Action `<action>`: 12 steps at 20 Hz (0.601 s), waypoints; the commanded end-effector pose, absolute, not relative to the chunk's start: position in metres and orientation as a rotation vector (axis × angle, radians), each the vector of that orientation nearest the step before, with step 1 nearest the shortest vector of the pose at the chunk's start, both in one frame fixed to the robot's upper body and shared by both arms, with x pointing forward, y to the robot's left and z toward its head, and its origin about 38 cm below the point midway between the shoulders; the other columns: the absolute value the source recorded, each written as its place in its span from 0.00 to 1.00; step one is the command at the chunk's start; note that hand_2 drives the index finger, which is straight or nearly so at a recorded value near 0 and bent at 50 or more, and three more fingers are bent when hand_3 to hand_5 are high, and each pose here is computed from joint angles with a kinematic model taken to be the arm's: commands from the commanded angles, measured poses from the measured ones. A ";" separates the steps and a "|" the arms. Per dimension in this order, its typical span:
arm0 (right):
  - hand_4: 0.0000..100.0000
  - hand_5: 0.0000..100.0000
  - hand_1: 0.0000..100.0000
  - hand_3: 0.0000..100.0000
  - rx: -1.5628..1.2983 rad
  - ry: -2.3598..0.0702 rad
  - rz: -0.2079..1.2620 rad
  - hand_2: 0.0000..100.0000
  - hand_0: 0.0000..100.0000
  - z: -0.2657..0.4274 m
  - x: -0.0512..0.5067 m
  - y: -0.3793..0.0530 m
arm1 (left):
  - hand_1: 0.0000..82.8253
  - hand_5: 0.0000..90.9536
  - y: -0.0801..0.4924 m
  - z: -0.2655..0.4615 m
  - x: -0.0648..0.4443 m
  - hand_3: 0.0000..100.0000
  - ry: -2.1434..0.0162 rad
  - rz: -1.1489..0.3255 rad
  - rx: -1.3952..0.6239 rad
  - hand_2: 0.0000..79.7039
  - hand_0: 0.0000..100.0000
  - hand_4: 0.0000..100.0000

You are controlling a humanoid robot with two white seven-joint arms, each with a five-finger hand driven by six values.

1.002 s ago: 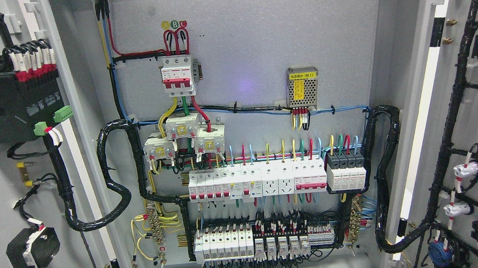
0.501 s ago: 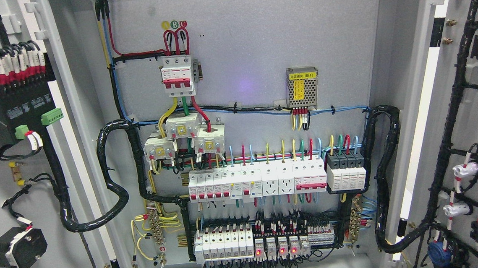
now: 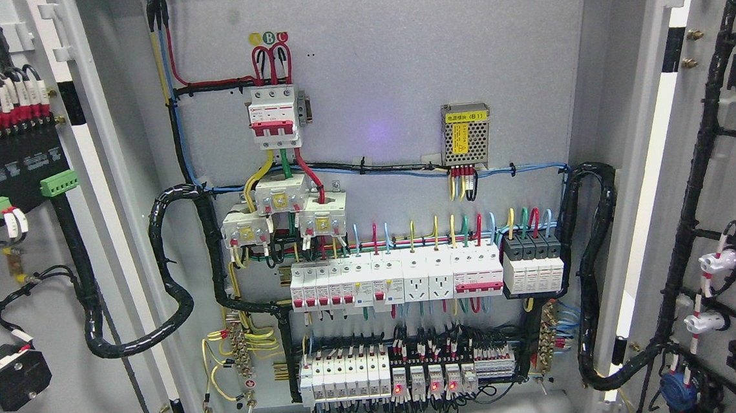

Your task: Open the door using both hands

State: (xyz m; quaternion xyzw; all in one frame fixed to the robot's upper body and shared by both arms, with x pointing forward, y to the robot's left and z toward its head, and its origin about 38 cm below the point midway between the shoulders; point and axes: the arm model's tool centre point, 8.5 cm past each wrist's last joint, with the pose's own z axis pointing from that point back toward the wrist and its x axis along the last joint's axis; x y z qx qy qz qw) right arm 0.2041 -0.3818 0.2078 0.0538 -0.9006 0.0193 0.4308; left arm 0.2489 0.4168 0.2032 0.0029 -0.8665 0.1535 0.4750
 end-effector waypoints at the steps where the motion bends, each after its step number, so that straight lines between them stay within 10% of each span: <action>1: 0.00 0.00 0.00 0.00 0.099 -2.239 -0.002 0.00 0.19 0.206 0.204 -0.398 | 0.00 0.00 0.448 0.204 0.247 0.00 -2.096 0.413 0.079 0.00 0.00 0.00; 12: 0.00 0.00 0.00 0.00 0.071 -2.244 0.031 0.00 0.19 0.212 0.208 -0.407 | 0.00 0.00 0.468 0.198 0.249 0.00 -2.037 0.482 0.065 0.00 0.00 0.00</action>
